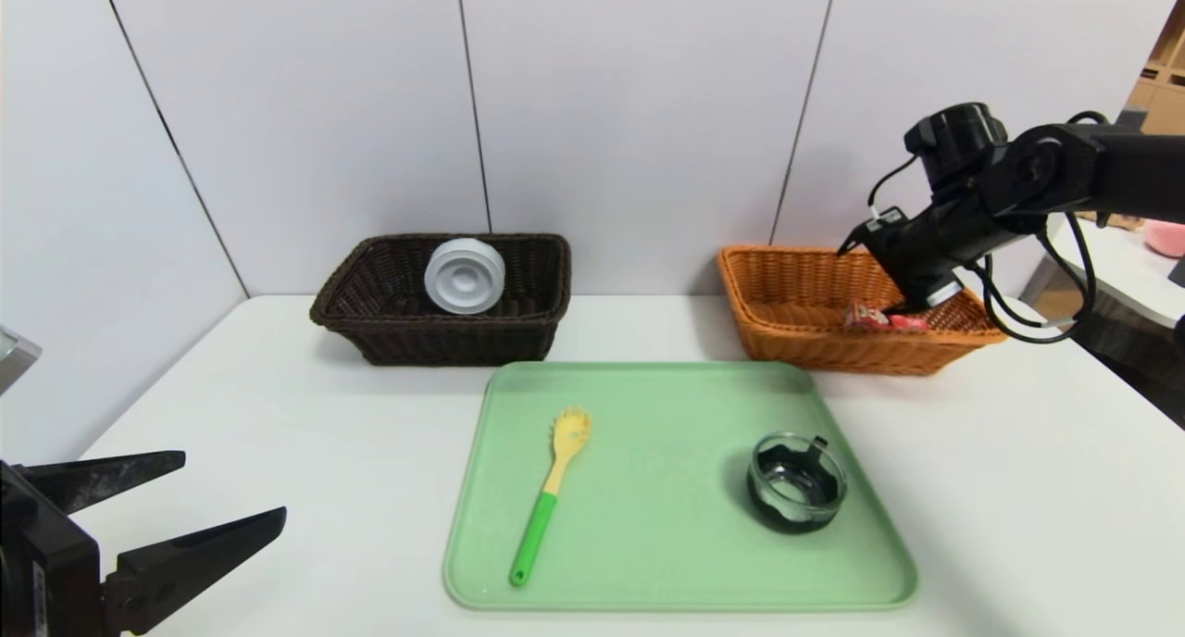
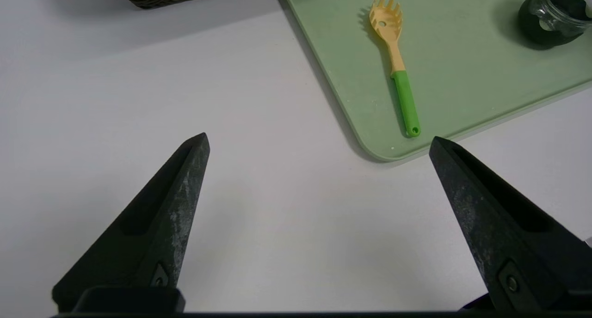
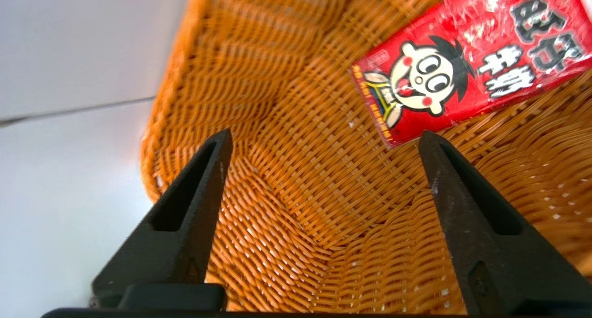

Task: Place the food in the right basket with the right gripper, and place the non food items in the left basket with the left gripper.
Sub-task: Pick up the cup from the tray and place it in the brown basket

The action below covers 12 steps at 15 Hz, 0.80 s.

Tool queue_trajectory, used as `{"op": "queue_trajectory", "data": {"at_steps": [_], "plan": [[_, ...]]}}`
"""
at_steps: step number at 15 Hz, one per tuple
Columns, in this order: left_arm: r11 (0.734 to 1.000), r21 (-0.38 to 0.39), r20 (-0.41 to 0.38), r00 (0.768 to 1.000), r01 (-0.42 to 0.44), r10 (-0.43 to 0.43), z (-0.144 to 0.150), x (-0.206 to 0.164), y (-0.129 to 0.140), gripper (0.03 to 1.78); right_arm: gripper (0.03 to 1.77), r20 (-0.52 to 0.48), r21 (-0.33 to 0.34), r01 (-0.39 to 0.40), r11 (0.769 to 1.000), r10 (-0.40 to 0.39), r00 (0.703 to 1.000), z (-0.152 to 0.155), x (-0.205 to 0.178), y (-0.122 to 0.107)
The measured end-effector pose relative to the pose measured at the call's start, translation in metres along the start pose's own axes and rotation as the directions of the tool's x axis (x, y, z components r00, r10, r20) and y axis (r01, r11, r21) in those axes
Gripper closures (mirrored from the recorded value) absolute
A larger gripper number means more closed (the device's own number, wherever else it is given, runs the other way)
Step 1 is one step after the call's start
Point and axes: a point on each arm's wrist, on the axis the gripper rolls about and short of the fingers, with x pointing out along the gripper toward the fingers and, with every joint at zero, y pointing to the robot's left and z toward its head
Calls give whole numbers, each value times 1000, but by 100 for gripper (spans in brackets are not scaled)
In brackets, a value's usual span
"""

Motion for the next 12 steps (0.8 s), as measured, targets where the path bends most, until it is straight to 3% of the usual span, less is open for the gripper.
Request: {"op": "queue_trajectory", "data": {"at_steps": [3,6,9,12], "plan": [[1000,2,15,1000,0,0,4,-1,0,12,29,5,-120,-95,988,96,995,-15,-42,20],[1000,2,34,999,-1,1,12,-2,-1,12,23,-1,-281,-214,935,223,975,-41,-104,40],[1000,2,34,999,-2,2,16,-1,-2,12,18,-20,-449,-302,841,328,945,-59,-164,45],[1000,2,34,999,-7,6,17,-1,-2,12,15,-39,-655,-296,695,361,932,-64,-210,33]]}}
